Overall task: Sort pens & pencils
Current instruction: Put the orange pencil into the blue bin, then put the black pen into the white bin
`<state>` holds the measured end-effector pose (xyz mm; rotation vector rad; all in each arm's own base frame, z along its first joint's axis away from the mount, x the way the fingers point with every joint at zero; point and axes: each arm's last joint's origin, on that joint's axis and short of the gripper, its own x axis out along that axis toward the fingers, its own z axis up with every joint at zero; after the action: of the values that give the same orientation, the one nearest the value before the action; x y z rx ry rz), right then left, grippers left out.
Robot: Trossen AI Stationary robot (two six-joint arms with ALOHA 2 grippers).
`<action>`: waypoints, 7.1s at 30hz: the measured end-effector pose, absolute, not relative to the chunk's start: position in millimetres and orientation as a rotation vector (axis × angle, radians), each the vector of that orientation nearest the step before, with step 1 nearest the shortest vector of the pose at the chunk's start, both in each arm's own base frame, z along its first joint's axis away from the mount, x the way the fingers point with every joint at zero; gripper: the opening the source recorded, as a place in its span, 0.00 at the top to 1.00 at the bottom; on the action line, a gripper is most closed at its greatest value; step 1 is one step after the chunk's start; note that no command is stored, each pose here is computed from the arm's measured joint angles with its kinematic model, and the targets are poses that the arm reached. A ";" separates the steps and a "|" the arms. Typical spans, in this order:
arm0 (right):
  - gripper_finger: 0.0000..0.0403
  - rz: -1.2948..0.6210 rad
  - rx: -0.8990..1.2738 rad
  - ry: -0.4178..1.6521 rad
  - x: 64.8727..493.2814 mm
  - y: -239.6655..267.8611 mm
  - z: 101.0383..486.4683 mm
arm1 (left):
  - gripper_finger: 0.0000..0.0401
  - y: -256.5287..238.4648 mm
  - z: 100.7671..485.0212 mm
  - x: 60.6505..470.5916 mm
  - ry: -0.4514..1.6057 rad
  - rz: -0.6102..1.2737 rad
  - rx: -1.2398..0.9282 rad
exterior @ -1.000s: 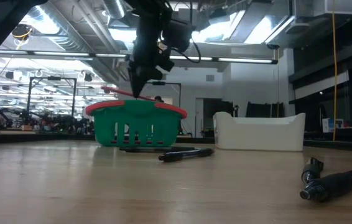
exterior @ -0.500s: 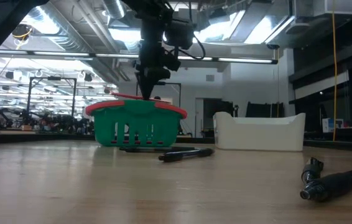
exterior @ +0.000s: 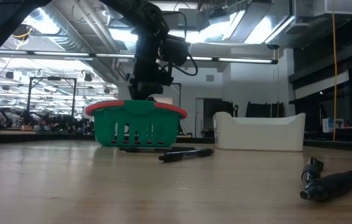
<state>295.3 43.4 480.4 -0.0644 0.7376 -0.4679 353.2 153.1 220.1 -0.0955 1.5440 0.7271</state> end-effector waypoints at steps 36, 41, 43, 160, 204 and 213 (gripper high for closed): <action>0.98 -0.488 -0.014 0.727 296.9 43.7 478.6 | 0.81 104.5 296.4 322.7 1.345 0.666 -0.134; 0.98 -0.535 0.067 0.835 297.4 44.7 459.6 | 0.82 34.8 341.1 298.9 1.204 0.583 -0.161; 0.98 -0.499 0.121 0.904 303.3 47.7 445.4 | 0.83 1.1 352.2 289.9 1.155 0.538 -0.156; 0.68 0.563 -0.458 1.312 438.3 72.6 152.9 | 0.88 -103.3 272.0 212.1 1.298 0.754 0.135; 0.98 0.373 -0.451 1.464 435.2 87.6 160.4 | 0.88 -109.2 271.9 209.2 1.283 0.749 0.130; 1.00 0.312 -0.445 1.419 441.0 101.1 201.9 | 0.88 -113.0 271.7 207.7 1.277 0.733 0.135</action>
<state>441.0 101.1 201.9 -0.4448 1.4189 0.3118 207.7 -113.0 271.7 0.1351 1.2767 0.7335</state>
